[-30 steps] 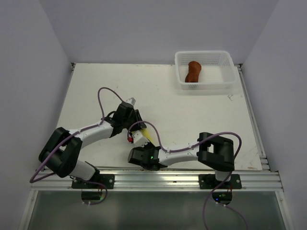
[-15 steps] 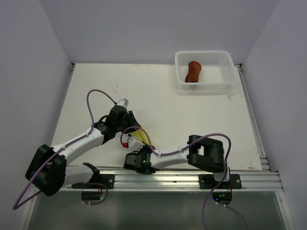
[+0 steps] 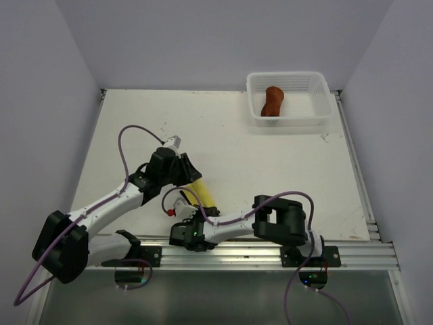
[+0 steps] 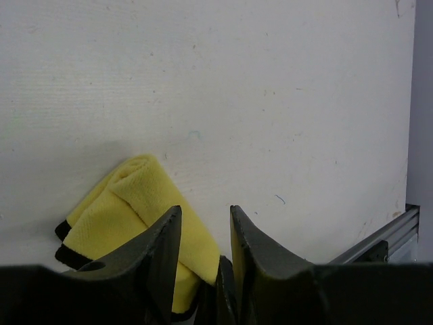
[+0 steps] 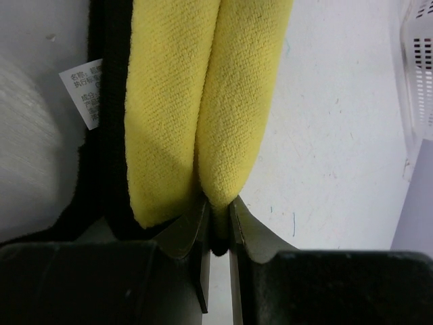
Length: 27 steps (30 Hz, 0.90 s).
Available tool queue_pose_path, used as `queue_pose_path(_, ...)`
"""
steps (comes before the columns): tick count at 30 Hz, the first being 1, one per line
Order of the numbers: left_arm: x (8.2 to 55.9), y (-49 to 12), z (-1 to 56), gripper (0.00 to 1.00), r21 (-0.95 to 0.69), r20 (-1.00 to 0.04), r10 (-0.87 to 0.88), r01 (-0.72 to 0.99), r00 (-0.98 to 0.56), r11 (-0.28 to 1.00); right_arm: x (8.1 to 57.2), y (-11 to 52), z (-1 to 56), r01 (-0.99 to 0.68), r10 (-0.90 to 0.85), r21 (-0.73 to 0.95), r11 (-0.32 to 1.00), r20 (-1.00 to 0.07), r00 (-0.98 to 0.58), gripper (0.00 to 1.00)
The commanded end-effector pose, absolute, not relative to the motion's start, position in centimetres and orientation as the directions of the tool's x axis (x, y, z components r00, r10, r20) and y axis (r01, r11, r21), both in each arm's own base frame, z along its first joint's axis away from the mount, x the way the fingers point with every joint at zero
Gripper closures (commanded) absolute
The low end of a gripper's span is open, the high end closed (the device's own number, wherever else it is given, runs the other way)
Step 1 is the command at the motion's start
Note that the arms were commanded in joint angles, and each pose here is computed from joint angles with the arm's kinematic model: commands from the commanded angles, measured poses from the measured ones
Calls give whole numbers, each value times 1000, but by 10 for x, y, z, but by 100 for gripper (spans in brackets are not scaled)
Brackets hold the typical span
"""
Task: Roll the towels
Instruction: Roll the towel
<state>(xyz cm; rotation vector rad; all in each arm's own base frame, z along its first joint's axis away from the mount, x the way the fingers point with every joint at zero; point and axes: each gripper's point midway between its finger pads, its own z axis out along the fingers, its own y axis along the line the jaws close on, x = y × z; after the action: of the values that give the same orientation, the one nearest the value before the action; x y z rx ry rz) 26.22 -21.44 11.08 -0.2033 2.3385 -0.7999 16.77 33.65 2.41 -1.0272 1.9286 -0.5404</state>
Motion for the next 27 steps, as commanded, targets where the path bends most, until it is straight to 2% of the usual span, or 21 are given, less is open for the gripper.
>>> queue_pose_path(1, 264, -225, 115, 62, -619, -545, -320, 114, -775, 777, 149, 344, -4, -536, -848, -658, 529, -431, -308, 100)
queue_pose_path(9, 248, -234, 88, 62, -639, -497, -306, 104, -812, 762, 142, 351, -15, -578, -883, -668, 469, -375, -282, 100)
queue_pose_path(17, 246, -249, 91, 62, -663, -504, -290, 150, -813, 733, 136, 354, -25, -611, -909, -673, 417, -321, -267, 100)
queue_pose_path(27, 217, -230, 31, 63, -610, -400, -278, 28, -873, 792, 135, 355, -27, -617, -912, -672, 410, -314, -264, 100)
